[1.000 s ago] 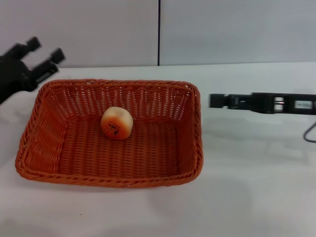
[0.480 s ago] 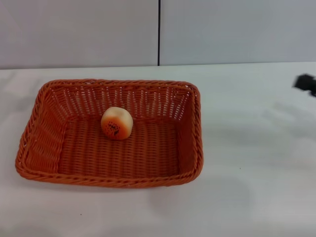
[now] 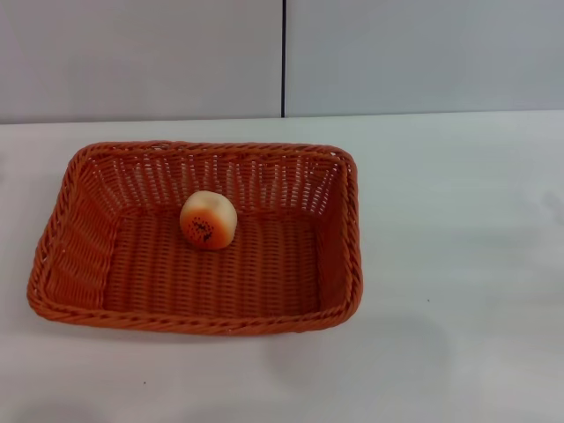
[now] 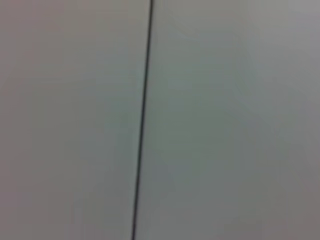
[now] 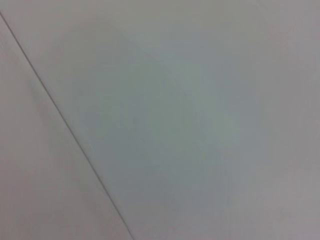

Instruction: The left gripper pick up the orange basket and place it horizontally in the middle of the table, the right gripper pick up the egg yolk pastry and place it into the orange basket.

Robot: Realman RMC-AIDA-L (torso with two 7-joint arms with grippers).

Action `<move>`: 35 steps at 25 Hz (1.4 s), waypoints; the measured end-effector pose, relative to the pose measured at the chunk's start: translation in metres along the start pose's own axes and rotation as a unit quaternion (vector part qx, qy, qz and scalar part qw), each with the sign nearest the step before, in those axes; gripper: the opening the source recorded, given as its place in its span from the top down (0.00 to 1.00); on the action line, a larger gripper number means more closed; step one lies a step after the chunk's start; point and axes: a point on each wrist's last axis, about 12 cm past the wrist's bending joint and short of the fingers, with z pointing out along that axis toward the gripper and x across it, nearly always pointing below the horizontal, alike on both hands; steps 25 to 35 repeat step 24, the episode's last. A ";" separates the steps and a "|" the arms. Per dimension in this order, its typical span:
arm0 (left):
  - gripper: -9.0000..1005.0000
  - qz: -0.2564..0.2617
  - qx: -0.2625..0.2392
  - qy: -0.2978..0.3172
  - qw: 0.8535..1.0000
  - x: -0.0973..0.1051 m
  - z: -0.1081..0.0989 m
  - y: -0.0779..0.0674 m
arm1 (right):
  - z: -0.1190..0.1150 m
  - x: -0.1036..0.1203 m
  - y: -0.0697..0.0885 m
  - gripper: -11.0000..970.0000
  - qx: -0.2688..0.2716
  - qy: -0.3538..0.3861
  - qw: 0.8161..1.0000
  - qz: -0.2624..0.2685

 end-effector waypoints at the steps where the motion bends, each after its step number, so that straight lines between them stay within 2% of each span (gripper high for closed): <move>1: 0.22 0.000 0.000 0.000 1.000 0.000 0.000 0.000 | 0.000 0.000 0.000 0.27 0.002 -0.003 1.000 -0.006; 2: 0.22 -0.001 -0.025 -0.010 1.000 -0.002 -0.018 0.006 | -0.001 0.000 -0.001 0.27 0.005 -0.008 1.000 -0.015; 9: 0.22 -0.003 -0.043 -0.013 0.999 -0.001 -0.037 0.008 | -0.008 -0.002 -0.004 0.27 0.027 -0.032 0.999 -0.023; 19: 0.22 -0.013 -0.027 -0.019 0.999 0.002 -0.044 0.001 | -0.008 -0.006 -0.005 0.27 0.031 -0.045 0.998 -0.037; 35: 0.22 -0.013 -0.024 -0.021 0.999 0.002 -0.046 0.000 | -0.008 -0.006 -0.005 0.27 0.032 -0.048 0.997 -0.047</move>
